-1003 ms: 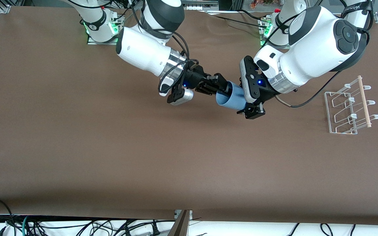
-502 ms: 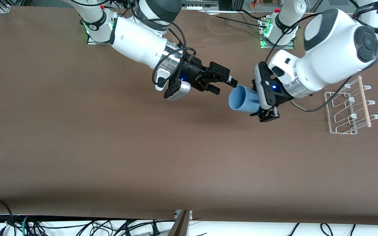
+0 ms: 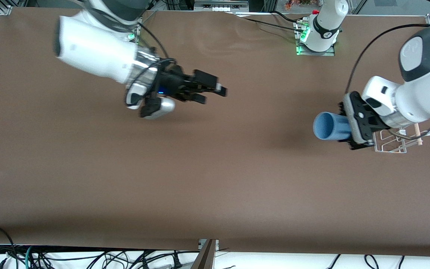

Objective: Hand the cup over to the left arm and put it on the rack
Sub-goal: 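Open the right gripper and withdraw it while the left gripper carries the cup, then move the cup with the left gripper over the wire rack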

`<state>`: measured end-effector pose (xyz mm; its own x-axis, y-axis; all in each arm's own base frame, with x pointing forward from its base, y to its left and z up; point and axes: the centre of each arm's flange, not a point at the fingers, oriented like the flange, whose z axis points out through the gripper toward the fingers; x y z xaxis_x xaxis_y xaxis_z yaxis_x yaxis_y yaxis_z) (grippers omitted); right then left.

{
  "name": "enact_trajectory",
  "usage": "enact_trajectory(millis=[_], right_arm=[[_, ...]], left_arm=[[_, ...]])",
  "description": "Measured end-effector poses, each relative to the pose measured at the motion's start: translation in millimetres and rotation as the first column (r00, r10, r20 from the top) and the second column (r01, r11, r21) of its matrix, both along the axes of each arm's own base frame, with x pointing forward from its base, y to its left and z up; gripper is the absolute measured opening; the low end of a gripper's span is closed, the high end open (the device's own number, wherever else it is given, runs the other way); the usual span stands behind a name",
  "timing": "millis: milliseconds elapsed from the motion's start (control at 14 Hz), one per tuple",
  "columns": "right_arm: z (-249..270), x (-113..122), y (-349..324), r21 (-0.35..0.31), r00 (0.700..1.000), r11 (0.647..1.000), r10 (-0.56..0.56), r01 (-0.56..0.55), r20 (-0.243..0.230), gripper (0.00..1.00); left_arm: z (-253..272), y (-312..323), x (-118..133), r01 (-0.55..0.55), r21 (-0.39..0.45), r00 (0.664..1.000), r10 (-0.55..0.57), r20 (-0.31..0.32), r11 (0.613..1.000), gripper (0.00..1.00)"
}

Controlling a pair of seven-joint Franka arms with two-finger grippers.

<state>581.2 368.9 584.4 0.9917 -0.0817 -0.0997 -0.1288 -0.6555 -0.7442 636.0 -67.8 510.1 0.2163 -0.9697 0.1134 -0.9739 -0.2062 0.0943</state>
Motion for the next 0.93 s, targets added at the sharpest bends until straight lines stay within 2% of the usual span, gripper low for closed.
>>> enact_trajectory(millis=[72, 215, 430, 573, 717, 788, 932], right_arm=[[2, 1, -20, -0.070, 1.000, 0.997, 0.028, -0.029, -0.006, 1.00], [-3, 0, -53, -0.227, 0.996, 0.970, 0.079, -0.083, -0.027, 1.00], [-19, 11, -112, -0.425, 0.988, 0.892, 0.142, -0.151, -0.052, 1.00], [-29, 22, -161, -0.547, 0.983, 0.819, 0.175, -0.176, -0.055, 1.00], [-37, 31, -204, -0.651, 0.981, 0.738, 0.185, -0.178, -0.059, 1.00], [-40, 35, -223, -0.683, 0.982, 0.709, 0.181, -0.174, -0.062, 1.00], [-42, 42, -266, -0.717, 0.983, 0.678, 0.169, -0.166, -0.068, 1.00]], left_arm=[[-2, 19, 0, 0.000, 0.081, 1.000, 0.001, -0.010, 0.997, 0.71], [-3, 60, -1, -0.006, 0.244, 1.000, 0.012, -0.023, 0.970, 0.71], [-1, 111, -1, 0.004, 0.483, 0.999, 0.012, -0.030, 0.876, 0.71], [-9, 146, -3, 0.018, 0.601, 0.998, 0.025, -0.063, 0.799, 0.71], [-32, 179, -8, 0.079, 0.728, 0.991, 0.023, -0.130, 0.681, 0.71], [-48, 189, -10, 0.136, 0.786, 0.984, 0.008, -0.177, 0.603, 0.71], [-88, 190, -12, 0.265, 0.867, 0.962, -0.050, -0.269, 0.423, 0.71]])
